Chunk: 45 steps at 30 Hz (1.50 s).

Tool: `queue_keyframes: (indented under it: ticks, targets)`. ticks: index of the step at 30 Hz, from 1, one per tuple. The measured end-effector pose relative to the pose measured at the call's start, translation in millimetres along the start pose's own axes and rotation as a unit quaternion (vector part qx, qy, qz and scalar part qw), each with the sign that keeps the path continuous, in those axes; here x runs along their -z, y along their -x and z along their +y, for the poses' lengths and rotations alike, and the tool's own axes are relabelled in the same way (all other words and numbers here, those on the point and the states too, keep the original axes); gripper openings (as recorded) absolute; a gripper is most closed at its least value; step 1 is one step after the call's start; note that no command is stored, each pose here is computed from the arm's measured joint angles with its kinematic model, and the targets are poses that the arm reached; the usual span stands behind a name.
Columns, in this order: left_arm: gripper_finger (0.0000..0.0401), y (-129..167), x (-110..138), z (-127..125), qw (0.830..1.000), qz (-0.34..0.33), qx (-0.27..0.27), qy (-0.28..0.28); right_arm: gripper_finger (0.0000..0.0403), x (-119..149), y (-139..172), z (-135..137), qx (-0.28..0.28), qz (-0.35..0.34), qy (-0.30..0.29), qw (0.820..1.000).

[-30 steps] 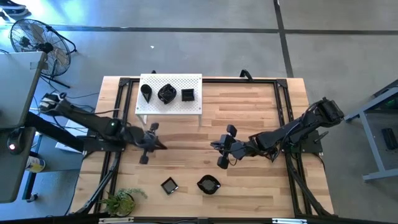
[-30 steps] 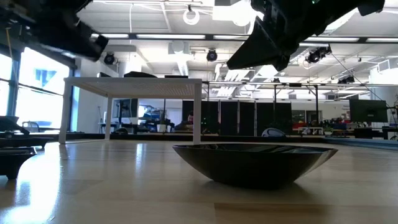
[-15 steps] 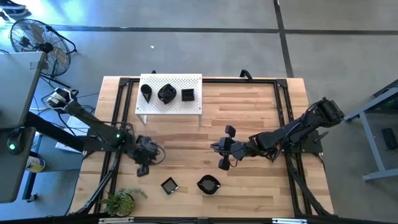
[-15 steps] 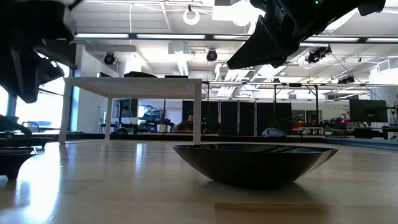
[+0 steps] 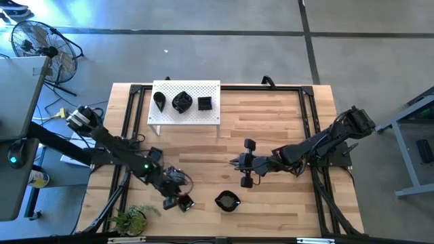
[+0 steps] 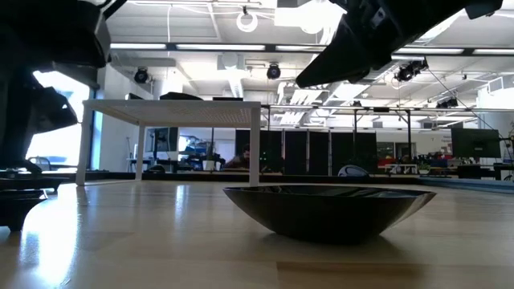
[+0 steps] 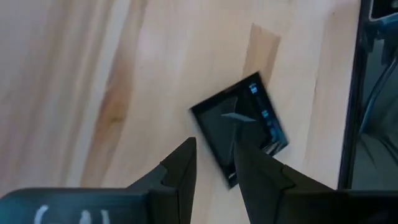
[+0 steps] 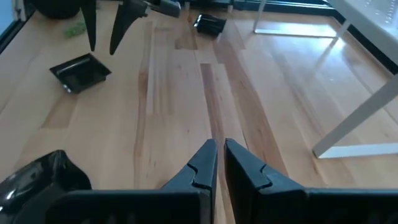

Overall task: Pick & Place Mini shaped plates
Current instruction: Stack the square plate on top of the square plate on the shelf

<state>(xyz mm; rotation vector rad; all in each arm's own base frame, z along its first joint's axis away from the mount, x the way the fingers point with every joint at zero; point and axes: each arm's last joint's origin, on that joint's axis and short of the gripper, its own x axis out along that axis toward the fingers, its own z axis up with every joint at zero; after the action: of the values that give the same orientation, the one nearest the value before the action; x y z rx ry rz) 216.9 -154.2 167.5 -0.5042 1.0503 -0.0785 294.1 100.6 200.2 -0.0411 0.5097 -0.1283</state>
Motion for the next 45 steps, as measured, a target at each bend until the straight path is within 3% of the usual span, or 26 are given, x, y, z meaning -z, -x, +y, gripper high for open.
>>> queue_keyframes:
  ticks: [4,11,22,33,36,41,45]
  targets:
    - [0.0107,-10,-8,-10,1.000,0.013,-0.008,-0.001,0.0020,1,1,2,-0.006,0.001,0.020,1.000]
    - [0.0107,-18,-10,-13,0.994,0.059,-0.086,0.027,0.0017,1,2,5,-0.003,-0.001,0.038,0.999]
    - [0.0107,-19,-11,-16,0.994,0.056,-0.069,0.068,0.0016,1,2,5,-0.004,0.000,0.047,0.999]
    - [0.0105,-34,-9,-16,0.993,0.069,-0.063,0.070,0.0016,2,5,10,-0.010,-0.002,0.054,0.998]
    - [0.0086,-34,-9,-16,0.993,0.070,-0.065,0.066,0.0016,2,5,10,-0.010,-0.002,0.060,0.998]
    - [0.0017,-34,-9,-15,0.994,0.069,-0.066,0.053,0.0016,2,5,10,-0.008,-0.002,0.060,0.998]
    - [0.0012,-33,-9,-15,0.994,0.069,-0.065,0.051,0.0016,2,5,10,-0.007,-0.003,0.070,0.998]
